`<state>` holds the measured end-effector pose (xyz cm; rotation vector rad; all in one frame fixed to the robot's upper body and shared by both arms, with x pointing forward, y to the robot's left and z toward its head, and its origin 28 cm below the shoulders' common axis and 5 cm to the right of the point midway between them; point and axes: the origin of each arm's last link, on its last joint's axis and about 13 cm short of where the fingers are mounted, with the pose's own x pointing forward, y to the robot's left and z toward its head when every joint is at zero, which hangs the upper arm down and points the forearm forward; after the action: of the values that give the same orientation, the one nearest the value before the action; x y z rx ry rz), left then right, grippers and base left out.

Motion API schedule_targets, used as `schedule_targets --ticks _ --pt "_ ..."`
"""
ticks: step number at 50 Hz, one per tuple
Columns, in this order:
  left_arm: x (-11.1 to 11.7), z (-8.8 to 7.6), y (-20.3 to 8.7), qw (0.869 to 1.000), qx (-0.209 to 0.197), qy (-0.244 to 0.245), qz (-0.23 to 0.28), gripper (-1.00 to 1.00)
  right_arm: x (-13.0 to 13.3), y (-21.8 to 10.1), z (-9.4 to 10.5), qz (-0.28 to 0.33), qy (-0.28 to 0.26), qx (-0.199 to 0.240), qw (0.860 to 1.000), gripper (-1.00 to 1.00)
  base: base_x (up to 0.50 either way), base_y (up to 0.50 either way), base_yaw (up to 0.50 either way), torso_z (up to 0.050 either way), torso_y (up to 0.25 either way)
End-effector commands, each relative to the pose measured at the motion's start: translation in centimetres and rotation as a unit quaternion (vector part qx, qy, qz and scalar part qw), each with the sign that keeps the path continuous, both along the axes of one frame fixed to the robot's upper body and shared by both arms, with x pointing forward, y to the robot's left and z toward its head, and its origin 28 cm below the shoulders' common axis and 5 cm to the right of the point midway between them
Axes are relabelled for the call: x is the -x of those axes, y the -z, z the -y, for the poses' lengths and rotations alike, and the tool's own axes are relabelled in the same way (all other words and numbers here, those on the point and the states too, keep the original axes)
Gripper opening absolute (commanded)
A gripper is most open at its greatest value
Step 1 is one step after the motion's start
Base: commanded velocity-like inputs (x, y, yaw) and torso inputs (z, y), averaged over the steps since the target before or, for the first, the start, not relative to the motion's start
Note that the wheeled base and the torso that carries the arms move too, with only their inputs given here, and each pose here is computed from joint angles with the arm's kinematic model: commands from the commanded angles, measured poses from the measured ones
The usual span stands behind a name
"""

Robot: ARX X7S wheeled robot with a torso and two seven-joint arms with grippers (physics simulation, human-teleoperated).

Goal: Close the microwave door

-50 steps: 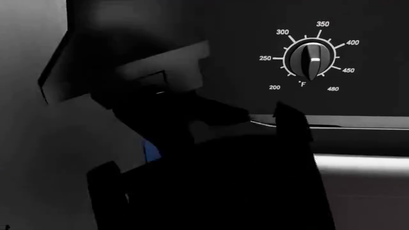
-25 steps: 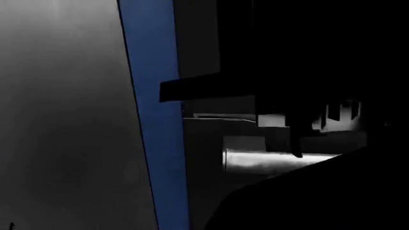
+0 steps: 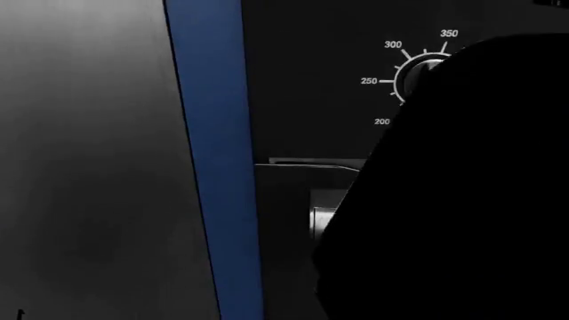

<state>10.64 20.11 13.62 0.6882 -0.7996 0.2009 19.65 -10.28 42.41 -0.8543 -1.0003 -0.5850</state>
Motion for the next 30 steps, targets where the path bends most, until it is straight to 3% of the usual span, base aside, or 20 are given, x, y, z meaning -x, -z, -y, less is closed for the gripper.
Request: schedule_targets --ticks 1,17,30 --pt "0.0 0.0 0.0 1.0 -0.001 0.001 0.0 1.0 -0.7 -2.4 0.8 -0.007 -0.006 -0.023 1.0 1.0 0.0 0.0 0.0 0.0 0.0" --pt "-0.1 0.2 0.1 1.0 -0.001 0.005 -0.004 1.0 -1.0 -7.2 0.6 -0.01 -0.009 -0.023 1.0 1.0 0.0 0.0 0.0 0.0 0.0" --pt "-0.6 0.3 0.1 1.0 -0.001 0.008 -0.006 1.0 -3.7 -8.9 1.4 -0.061 -0.05 -0.063 0.995 1.0 0.0 0.0 0.0 0.0 0.0"
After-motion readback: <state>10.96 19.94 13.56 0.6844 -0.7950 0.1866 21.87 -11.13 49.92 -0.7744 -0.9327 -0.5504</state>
